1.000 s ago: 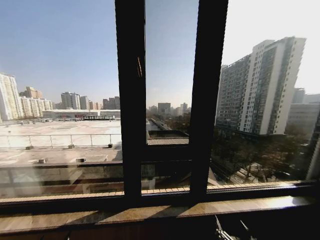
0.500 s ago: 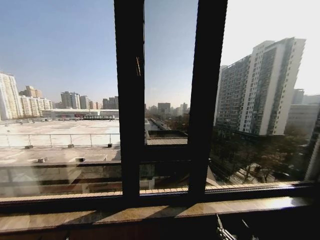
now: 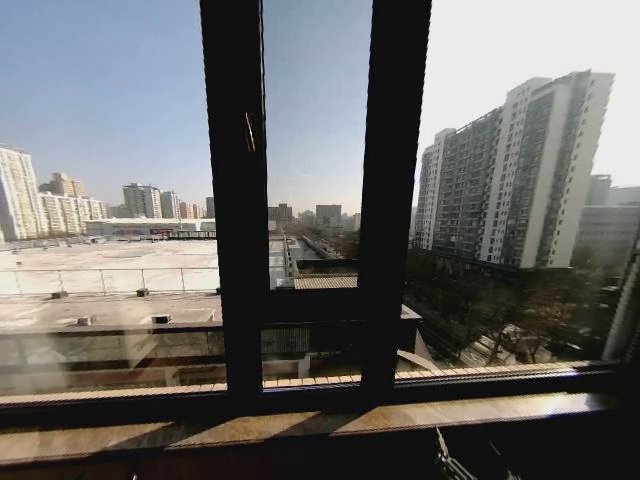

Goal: Open the curtains by pulling them apart, changing their state from closed to fully open.

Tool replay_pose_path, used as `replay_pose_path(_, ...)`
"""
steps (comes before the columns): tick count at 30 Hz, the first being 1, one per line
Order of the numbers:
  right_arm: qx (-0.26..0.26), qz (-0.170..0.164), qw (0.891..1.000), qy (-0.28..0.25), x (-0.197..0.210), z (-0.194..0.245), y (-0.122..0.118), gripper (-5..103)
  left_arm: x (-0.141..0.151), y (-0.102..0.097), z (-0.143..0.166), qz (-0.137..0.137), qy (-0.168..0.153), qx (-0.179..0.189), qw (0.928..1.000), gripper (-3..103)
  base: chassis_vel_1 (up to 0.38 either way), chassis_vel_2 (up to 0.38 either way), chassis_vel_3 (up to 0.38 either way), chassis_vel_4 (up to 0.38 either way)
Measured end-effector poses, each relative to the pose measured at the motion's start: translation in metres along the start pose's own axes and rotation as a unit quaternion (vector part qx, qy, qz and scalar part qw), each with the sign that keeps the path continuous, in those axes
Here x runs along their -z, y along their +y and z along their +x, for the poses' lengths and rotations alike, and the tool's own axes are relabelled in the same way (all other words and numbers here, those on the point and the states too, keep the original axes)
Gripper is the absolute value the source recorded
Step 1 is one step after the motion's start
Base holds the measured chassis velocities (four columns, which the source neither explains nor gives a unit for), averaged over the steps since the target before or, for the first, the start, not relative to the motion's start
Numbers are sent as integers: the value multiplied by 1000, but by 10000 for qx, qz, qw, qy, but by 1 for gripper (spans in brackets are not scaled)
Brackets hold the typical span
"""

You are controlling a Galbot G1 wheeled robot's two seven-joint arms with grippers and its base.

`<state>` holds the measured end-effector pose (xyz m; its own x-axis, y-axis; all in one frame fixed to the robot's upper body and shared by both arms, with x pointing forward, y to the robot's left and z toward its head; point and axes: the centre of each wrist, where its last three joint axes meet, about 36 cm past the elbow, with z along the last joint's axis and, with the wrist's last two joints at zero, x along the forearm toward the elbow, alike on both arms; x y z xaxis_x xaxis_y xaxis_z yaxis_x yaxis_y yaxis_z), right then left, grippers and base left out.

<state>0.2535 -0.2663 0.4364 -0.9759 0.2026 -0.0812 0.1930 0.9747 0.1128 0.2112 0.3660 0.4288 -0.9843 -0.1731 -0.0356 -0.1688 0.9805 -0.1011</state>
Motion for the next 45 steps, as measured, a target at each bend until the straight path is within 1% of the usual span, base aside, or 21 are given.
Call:
replay_pose_path(9, -21, -4, 10000, -14, 0, -1, -1, 100, -1, 1, 1, -5, 13, 13, 10000, 100, -33, -99, 35, 96)
replay_pose_path(27, -38, 7, 10000, -33, 0, -1, -2, 100, -3, 2, 1, -13, -7, 32, 10000, 100, -94, -167, 91, 171)
replay_pose_path(39, -65, 5, 10000, -46, 0, 0, -2, 100, -2, 1, 2, -4, -11, 41, 10000, 100, -12, -107, 20, 108)
replay_pose_path(43, -56, -20, 10000, -54, 2, 2, 1, 100, -2, -5, 3, 63, -33, 19, 10000, 100, -15, -116, 15, 113)
replay_pose_path(45, -29, -82, 10000, -38, 2, 4, 8, 100, -1, -18, 3, 148, -46, -21, 9999, 100, -19, -121, 21, 123)
